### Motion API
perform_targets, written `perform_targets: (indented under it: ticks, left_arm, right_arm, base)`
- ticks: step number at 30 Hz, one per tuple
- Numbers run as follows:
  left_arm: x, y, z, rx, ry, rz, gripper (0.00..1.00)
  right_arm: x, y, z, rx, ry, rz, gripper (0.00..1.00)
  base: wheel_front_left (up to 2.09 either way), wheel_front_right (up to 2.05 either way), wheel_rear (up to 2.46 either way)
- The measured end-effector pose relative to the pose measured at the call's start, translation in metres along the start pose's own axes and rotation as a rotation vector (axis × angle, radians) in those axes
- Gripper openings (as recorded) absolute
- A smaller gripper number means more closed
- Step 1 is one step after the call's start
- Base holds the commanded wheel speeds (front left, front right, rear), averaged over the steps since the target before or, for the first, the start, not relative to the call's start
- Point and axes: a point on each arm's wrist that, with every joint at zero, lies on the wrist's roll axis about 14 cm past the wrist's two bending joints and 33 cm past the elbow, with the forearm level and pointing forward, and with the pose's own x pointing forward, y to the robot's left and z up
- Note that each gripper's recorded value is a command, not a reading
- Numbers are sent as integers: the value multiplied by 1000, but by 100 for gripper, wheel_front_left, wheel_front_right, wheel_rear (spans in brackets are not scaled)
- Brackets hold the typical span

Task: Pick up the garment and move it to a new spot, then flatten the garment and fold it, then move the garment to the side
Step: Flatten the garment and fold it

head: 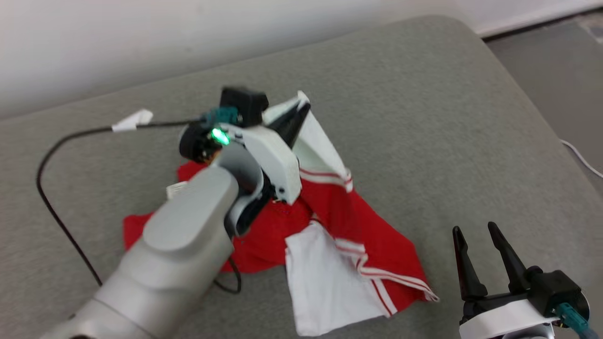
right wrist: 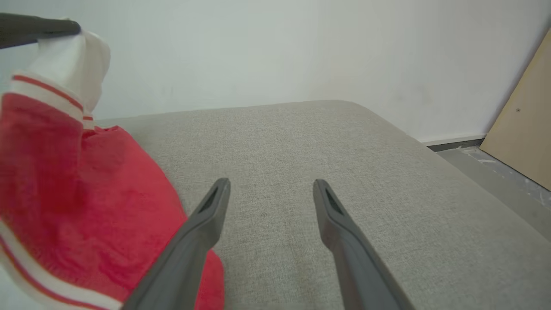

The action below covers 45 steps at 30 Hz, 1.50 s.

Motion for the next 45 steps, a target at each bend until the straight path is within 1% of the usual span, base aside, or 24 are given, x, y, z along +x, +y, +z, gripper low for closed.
perform_targets:
  ticks: [6, 9, 13, 17, 18, 19, 20, 24, 30, 38, 41, 45]
  left_arm:
    - [47, -2, 18, 40, -20, -43, 0]
    - [66, 4, 24, 50, -56, -34, 0]
    - [82, 15, 29, 66, -116, 0, 0]
    - [84, 23, 41, 79, -193, 44, 0]
    - [83, 24, 43, 83, -206, 49, 9]
    - [82, 23, 44, 91, -216, 49, 94]
    - [82, 21, 42, 96, -206, 41, 100]
    - [75, 17, 32, 108, -159, 19, 100]
    - [45, 28, 25, 101, -138, 57, 100]
    - [-14, 44, 27, 66, -156, 187, 100]
    - [-39, 43, 25, 51, -161, 227, 100]
    - [-75, 47, 28, 34, -193, 310, 100]
  right_arm:
    - [-13, -31, -6, 18, 28, -109, 100]
    - [-14, -41, -9, 14, 42, -148, 100]
    - [-18, -45, -19, 8, 81, -169, 100]
    - [-17, -41, -21, 6, 87, -159, 100]
    - [-16, -40, -20, 4, 84, -151, 100]
    - [-14, -37, -18, 1, 79, -139, 100]
    - [-11, -33, -17, 2, 73, -126, 100]
    - [-6, -23, -15, 3, 65, -88, 100]
    - [2, -9, -14, -2, 52, -35, 100]
    - [2, 10, -11, -25, 27, 35, 100]
    - [-1, 14, -8, -30, 11, 51, 100]
    - [-7, 23, -5, -34, -5, 85, 100]
  base:
    - [0, 0, 0]
    - [0, 0, 0]
    - [0, 0, 0]
    - [0, 0, 0]
    - [0, 0, 0]
    - [0, 0, 0]
    - [0, 0, 0]
    - [0, 0, 0]
    - [0, 0, 0]
    - [0, 0, 0]
    - [0, 0, 0]
    - [0, 0, 0]
